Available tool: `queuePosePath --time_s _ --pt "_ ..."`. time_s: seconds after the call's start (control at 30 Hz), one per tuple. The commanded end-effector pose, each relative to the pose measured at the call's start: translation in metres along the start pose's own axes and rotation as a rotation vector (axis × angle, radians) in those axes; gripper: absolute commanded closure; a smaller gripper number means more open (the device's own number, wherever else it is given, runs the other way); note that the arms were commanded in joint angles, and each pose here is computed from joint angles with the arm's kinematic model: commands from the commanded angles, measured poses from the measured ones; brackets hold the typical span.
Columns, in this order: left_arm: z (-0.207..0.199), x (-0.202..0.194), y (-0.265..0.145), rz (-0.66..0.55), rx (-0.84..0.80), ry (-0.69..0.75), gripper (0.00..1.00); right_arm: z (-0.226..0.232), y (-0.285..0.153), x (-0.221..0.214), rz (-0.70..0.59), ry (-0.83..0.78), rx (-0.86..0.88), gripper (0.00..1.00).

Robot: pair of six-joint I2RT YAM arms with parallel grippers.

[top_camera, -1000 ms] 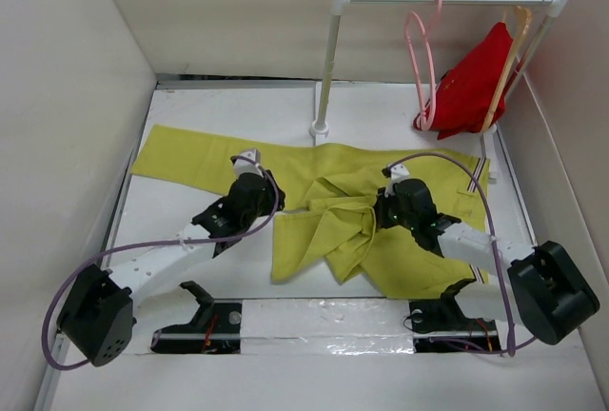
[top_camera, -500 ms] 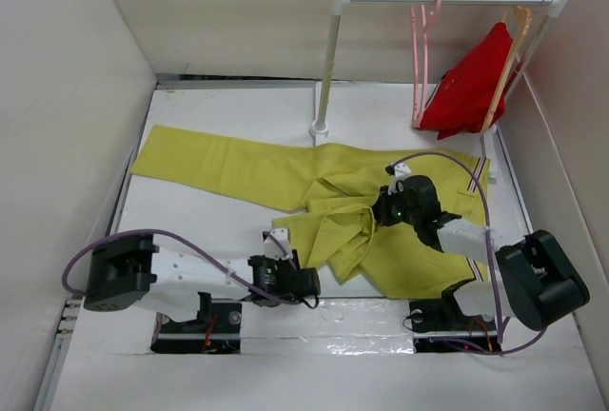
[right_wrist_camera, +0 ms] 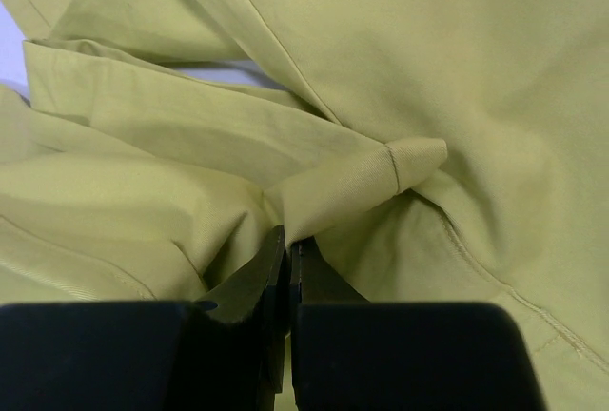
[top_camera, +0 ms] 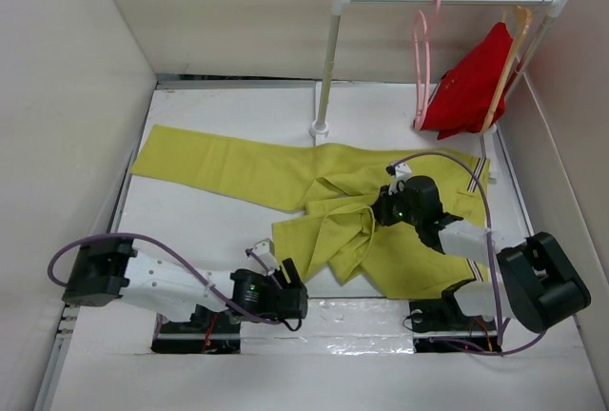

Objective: Place the trousers on the hanger
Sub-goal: Flatten out the trousers at the center of the board.

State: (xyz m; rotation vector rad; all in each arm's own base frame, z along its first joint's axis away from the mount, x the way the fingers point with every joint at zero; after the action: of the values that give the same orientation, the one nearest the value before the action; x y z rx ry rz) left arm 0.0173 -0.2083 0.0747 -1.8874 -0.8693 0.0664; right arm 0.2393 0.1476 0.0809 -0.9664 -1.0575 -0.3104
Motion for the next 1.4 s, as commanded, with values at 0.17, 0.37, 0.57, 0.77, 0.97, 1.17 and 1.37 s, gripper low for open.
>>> queuePosePath --time_s 0.17,0.37,0.57,0.77,0.97,1.17,1.37 --pt "0.017 0.021 0.017 -0.104 -0.002 -0.423 0.40 0.005 -0.007 0.016 -0.079 -0.046 0.013 0.98" --pt "0.032 0.028 0.025 -0.173 0.045 -0.449 0.47 0.015 -0.006 0.019 -0.079 -0.064 0.039 0.98" --pt "0.030 0.033 0.033 -0.264 0.026 -0.439 0.50 0.015 -0.005 0.017 -0.057 -0.083 0.058 0.98" --pt "0.028 0.033 0.033 -0.328 0.063 -0.400 0.59 0.011 -0.009 0.017 -0.052 -0.072 0.041 0.98" --pt "0.026 0.042 0.030 -0.339 0.001 -0.415 0.74 0.000 -0.022 0.004 0.016 -0.061 -0.026 0.80" --pt "0.021 0.043 0.027 -0.312 -0.028 -0.449 0.76 0.010 -0.043 0.025 -0.051 -0.116 -0.027 0.45" --pt "-0.016 0.061 -0.008 -0.423 -0.094 -0.362 0.56 0.070 -0.069 0.089 -0.270 -0.403 0.127 0.42"
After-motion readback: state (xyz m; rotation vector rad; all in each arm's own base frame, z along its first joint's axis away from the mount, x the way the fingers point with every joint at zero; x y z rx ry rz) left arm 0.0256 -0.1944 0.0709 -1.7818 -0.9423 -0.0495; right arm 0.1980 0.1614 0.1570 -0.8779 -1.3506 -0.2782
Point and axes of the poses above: each gripper's point midway between its finger pads, its own y axis out along the fingers, its own z axis along the line the jaws close on, x = y × z, the point moved 6 cm from there along -y, back along the fingers, and after that the axes turned 14 degrees about -y, right-handed, at the moved point
